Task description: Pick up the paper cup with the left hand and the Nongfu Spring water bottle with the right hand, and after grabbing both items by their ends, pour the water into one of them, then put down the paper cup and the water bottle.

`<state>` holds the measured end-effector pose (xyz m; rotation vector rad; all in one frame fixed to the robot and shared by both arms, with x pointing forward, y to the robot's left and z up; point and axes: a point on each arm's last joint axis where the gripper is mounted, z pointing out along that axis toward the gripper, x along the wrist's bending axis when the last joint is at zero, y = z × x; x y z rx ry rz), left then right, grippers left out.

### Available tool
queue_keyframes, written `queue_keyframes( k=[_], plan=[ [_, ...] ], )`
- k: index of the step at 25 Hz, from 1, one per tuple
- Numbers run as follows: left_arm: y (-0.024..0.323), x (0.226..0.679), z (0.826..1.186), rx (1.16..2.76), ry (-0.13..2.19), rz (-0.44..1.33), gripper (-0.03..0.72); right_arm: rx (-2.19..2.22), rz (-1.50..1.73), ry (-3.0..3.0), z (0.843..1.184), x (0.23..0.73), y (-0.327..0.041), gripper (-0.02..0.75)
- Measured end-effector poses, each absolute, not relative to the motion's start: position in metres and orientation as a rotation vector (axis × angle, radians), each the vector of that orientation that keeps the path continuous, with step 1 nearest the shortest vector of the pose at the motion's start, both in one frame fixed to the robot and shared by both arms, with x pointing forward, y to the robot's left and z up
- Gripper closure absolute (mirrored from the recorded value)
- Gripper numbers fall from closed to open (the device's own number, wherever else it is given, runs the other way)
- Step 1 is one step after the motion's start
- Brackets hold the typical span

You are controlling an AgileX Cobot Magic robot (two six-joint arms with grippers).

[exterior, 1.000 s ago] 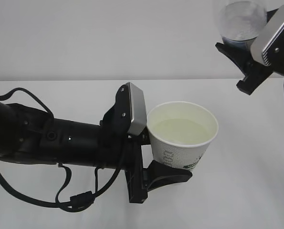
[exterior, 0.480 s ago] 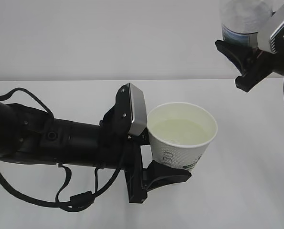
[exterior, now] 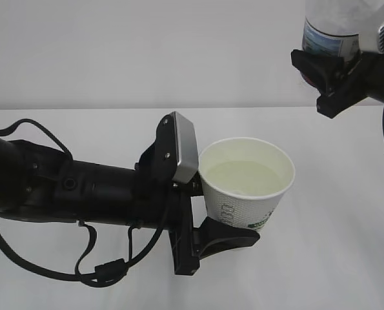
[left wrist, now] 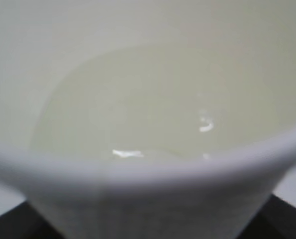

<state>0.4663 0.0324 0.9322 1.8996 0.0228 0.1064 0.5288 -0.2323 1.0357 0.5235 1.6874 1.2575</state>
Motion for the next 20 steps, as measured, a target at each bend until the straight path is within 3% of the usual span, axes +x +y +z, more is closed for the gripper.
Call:
queue_keyframes(
  k=[20],
  plan=[
    [0.0324,0.4663,0.9322,1.900,0.023,0.106,0.154,0.779,1.455,1.656,1.0357,0.5288,-0.2322,0.272]
  ],
)
